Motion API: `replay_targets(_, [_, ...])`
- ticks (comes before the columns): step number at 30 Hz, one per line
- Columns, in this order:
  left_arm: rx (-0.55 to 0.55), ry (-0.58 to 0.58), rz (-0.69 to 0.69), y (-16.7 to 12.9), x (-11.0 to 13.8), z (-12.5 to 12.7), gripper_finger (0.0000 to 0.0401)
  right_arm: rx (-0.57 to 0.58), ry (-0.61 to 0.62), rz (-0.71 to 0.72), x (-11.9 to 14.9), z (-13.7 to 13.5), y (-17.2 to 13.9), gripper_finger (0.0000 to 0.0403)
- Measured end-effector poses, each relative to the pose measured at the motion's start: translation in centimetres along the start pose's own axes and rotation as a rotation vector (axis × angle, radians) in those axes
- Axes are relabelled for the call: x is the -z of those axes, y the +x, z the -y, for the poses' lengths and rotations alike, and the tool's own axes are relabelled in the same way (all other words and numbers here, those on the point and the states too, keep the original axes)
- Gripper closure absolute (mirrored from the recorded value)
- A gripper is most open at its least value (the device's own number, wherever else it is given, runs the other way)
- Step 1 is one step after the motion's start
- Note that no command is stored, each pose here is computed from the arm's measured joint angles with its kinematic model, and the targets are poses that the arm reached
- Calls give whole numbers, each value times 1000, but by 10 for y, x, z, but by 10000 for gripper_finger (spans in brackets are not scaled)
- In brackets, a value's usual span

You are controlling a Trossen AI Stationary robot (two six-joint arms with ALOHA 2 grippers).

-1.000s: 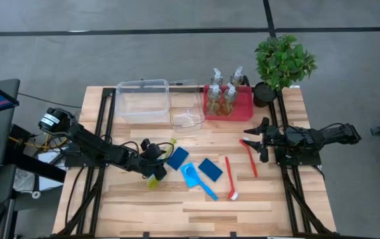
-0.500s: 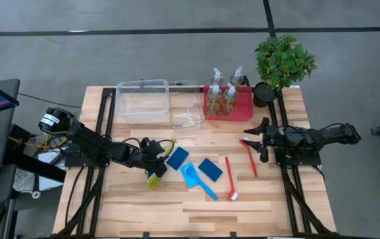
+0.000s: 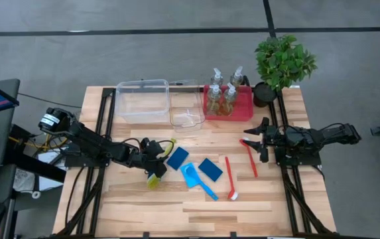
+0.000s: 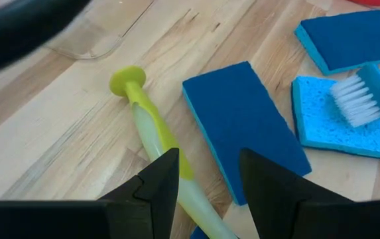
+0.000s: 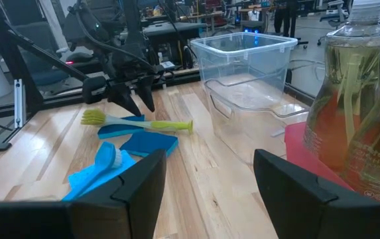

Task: Pick & Place Kitchen Sink Supplies
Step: Put the green dish brush into the white bin

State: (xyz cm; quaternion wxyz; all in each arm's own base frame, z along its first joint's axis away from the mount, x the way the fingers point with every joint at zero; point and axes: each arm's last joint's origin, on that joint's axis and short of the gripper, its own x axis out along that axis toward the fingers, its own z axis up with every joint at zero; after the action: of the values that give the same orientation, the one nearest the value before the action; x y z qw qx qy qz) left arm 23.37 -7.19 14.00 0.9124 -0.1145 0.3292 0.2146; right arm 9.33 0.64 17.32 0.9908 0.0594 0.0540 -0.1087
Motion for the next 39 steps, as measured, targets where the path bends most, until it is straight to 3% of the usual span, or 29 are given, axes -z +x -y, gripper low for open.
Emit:
replay_targets(8, [-36,28,-42,11,10,0,243,0,0,0,0,0,0,182])
replay_targets(14, [-81,-19,-109,31,19,-7,243,0,0,0,0,0,0,182])
replay_targets(24, [-46,-65,-139,31,14,-11,245,0,-10,0,0,0,0,182])
replay_targets(35, [-36,-75,-126,30,12,-10,319,0,-10,0,0,0,0,182])
replay_targets(39, [-33,-79,-122,30,11,-10,326,0,-10,0,0,0,0,182])
